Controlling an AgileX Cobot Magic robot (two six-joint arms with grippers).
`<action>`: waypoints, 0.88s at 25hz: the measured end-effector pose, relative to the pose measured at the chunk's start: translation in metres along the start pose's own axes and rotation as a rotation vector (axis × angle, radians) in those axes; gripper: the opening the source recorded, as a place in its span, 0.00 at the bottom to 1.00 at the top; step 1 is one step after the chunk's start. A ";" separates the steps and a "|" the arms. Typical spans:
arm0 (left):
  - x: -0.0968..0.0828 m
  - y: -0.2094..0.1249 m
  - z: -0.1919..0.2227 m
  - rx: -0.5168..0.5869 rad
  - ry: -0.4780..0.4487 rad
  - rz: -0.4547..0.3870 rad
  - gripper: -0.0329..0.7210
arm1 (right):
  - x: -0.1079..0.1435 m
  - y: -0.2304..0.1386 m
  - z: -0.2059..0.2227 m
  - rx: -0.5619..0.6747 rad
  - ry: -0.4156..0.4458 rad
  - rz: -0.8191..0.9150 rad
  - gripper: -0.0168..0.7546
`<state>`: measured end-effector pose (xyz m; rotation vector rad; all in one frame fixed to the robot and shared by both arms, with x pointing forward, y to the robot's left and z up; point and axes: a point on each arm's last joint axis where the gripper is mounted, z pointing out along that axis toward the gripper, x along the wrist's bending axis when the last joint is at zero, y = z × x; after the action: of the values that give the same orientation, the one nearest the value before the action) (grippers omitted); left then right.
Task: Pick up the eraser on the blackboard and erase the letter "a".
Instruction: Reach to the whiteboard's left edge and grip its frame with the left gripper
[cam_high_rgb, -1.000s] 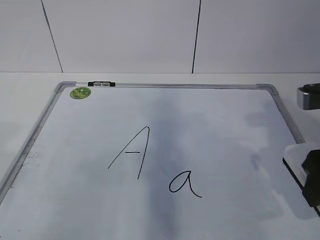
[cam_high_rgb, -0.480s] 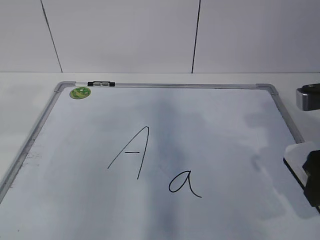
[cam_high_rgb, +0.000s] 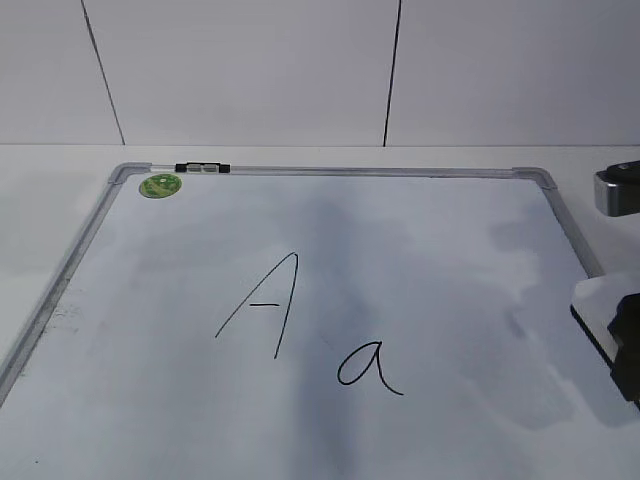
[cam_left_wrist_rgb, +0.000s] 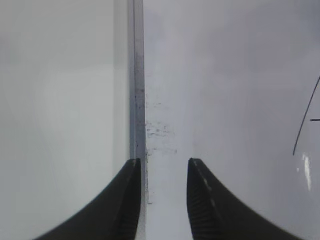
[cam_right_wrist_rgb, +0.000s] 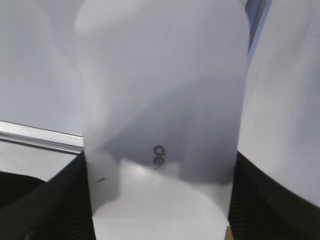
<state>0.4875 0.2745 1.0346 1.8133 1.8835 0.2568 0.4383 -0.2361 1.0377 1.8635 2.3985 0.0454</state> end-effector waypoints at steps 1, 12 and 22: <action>0.001 0.000 0.005 0.015 0.002 -0.003 0.36 | 0.000 0.001 0.000 -0.009 0.005 0.002 0.75; 0.008 0.010 0.049 0.148 0.019 -0.008 0.36 | 0.006 0.007 -0.001 -0.076 0.067 0.026 0.75; 0.009 0.056 0.085 0.312 0.022 0.030 0.36 | 0.006 0.007 -0.001 -0.079 0.072 0.030 0.75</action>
<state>0.5775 0.2707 0.9863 2.0473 2.0014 -0.0092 0.4437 -0.2280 1.0385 1.8941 2.3773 0.2103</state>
